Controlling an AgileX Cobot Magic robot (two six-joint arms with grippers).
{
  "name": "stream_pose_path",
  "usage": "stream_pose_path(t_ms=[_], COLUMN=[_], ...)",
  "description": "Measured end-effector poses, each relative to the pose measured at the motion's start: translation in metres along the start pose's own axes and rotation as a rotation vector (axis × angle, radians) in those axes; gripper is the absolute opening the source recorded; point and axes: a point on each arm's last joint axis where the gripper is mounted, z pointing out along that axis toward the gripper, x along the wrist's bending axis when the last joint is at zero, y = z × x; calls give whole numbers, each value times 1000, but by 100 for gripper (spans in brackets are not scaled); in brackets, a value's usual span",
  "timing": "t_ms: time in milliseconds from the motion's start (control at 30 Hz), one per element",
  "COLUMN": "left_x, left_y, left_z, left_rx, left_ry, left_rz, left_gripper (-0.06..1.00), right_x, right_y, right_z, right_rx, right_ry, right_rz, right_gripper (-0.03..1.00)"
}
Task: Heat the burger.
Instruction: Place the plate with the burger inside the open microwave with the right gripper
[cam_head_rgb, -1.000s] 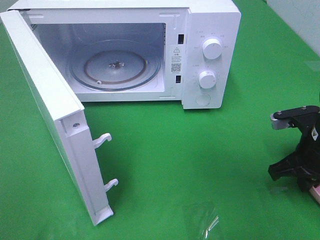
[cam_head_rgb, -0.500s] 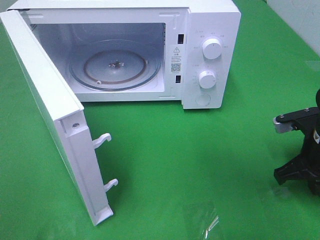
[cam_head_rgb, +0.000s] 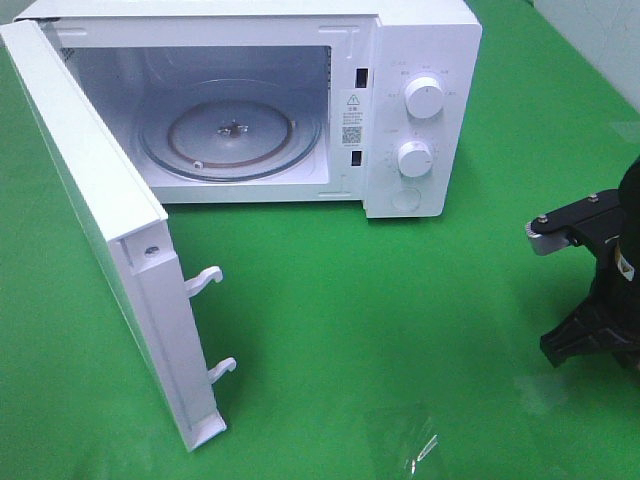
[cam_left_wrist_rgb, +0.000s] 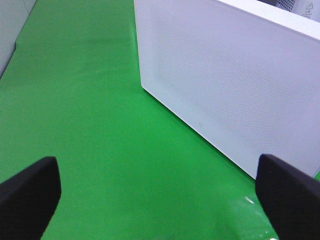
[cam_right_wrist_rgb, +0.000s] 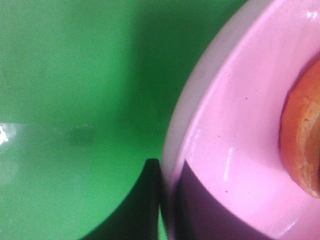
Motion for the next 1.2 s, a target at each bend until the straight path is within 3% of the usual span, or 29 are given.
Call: stream_pose_path(t_ms=[167, 833, 1200], left_x=[0, 0, 0], left_y=[0, 0, 0], left_z=[0, 0, 0], left_rx=[0, 0, 0], left_ry=[0, 0, 0], left_rz=[0, 0, 0], left_gripper=[98, 98, 98], right_x=[3, 39, 50], right_y=[-2, -10, -51], right_z=[-12, -32, -47], right_rx=[-14, -22, -69], right_ry=[-60, -149, -161], right_rz=[-32, -213, -330], right_gripper=[4, 4, 4])
